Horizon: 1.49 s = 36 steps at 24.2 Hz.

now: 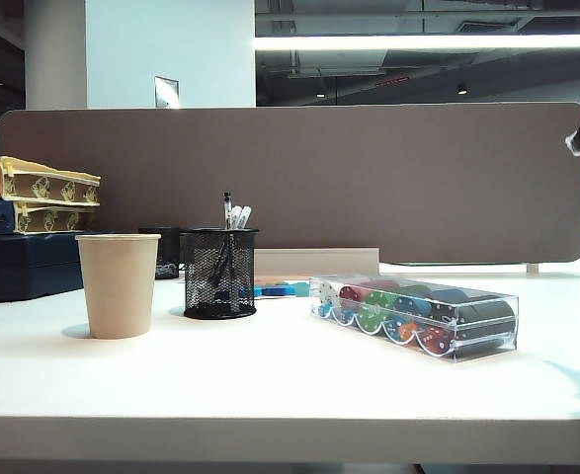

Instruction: Pick up one pen and put it in the pen container.

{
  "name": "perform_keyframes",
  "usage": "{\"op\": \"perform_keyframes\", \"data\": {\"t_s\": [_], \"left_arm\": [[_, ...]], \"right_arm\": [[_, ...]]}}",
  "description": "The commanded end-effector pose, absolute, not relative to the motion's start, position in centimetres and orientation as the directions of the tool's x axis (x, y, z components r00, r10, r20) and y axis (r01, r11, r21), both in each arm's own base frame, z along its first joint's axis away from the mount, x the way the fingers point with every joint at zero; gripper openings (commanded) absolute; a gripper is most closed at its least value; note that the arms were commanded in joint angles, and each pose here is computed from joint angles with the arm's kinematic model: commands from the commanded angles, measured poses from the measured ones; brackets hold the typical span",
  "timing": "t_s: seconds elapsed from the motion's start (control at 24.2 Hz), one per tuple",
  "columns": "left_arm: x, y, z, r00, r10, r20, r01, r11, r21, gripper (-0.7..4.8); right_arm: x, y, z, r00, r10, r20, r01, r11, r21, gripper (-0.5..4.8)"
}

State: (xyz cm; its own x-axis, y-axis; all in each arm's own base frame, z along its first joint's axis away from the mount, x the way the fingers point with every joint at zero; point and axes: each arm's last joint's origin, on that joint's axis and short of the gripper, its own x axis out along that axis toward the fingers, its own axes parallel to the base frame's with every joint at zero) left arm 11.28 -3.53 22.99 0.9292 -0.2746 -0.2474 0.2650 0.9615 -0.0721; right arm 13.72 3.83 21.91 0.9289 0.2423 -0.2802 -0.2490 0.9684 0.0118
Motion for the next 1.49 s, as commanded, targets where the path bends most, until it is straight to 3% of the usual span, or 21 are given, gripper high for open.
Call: {"op": "perform_keyframes", "data": {"t_s": [0.04,0.33,0.58,0.83,1.03,1.28,1.49], "left_arm": [[11.4,-3.4,23.6,0.952,-0.241,-0.187,0.233,0.97,-0.065,2.38],[11.5,-3.5,24.3,0.958,-0.252,-0.135,0.243,0.967,-0.077,2.38],[11.1,-3.8,26.0,0.932,-0.353,-0.085,0.345,0.934,-0.094,2.38],[10.8,-4.4,26.0,0.922,-0.378,-0.084,0.373,0.925,-0.07,2.37],[10.9,-4.2,25.9,0.951,-0.296,-0.09,0.295,0.955,-0.026,2.37],[10.9,-4.2,25.5,0.947,-0.297,-0.12,0.296,0.955,-0.026,2.39],[11.2,-4.4,24.4,0.929,-0.3,-0.217,0.303,0.953,-0.018,2.47]], "right_arm": [[14.0,3.9,23.1,0.955,0.243,-0.168,-0.243,0.97,0.018,3.05],[14.0,4.0,24.6,0.961,0.26,-0.092,-0.259,0.966,0.022,3.05],[13.9,4.2,27.0,0.951,0.308,-0.027,-0.307,0.951,0.026,3.01],[13.5,5.1,26.8,0.93,0.365,-0.052,-0.366,0.93,-0.027,2.68],[13.3,5.5,26.7,0.918,0.39,-0.067,-0.394,0.917,-0.06,2.61],[13.9,5.5,25.9,0.921,0.365,-0.135,-0.375,0.925,-0.059,2.68],[14.8,5.8,24.9,0.926,0.335,-0.171,-0.35,0.935,-0.065,3.14]]}}
